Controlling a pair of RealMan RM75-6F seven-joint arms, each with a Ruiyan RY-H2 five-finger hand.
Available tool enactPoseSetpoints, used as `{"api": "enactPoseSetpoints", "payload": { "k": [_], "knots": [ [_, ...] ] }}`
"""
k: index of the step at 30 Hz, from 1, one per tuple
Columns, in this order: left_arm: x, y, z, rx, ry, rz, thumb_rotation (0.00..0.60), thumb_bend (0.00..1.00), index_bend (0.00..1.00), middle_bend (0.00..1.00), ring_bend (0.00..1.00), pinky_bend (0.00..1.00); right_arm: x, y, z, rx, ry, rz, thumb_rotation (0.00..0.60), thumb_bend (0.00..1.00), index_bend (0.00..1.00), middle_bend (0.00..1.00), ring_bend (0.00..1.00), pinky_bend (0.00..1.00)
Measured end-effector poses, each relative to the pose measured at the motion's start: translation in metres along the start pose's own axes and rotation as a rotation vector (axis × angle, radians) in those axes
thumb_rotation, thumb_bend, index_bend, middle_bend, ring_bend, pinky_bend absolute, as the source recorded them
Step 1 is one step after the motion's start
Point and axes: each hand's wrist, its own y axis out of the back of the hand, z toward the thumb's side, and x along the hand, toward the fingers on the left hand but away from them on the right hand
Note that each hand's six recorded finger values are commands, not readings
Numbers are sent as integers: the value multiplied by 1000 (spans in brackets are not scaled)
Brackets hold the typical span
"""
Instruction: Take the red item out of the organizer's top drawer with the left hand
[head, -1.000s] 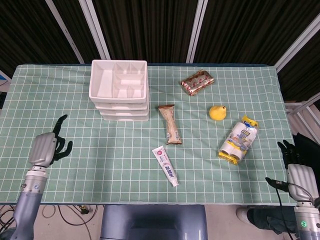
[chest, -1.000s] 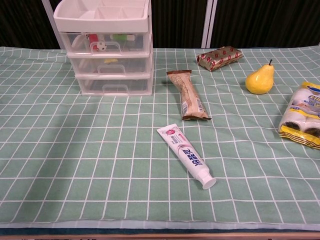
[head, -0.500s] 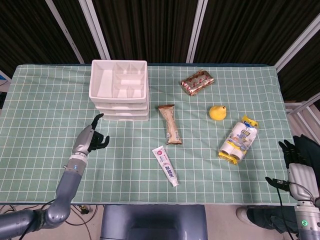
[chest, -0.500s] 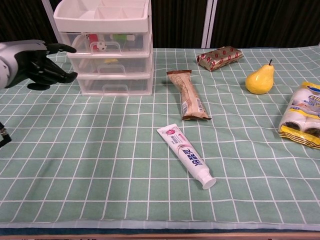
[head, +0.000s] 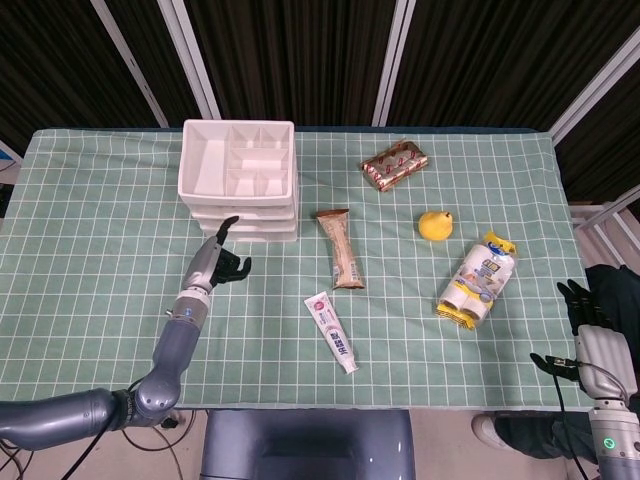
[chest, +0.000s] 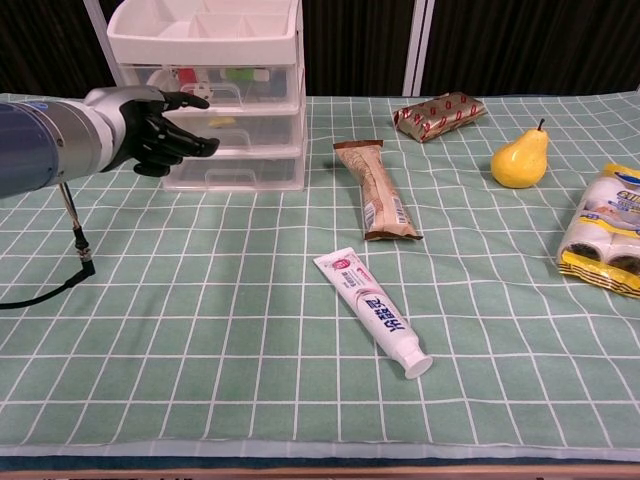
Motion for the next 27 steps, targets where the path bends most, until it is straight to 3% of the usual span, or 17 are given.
{"api": "enactPoseSetpoints", "payload": {
  "k": [19,27],
  "knots": [
    [9,-12,15,-135,-45,-35,600,451,80,990,973,979,0,-1,-1,-3,-9,7,600,58,0,0,0,229],
    [16,-14,15,-199,-22,-41,600,451,110,996,979,981,0,-1,-1,-10,-13,10,600,57,0,0,0,229]
  ]
}}
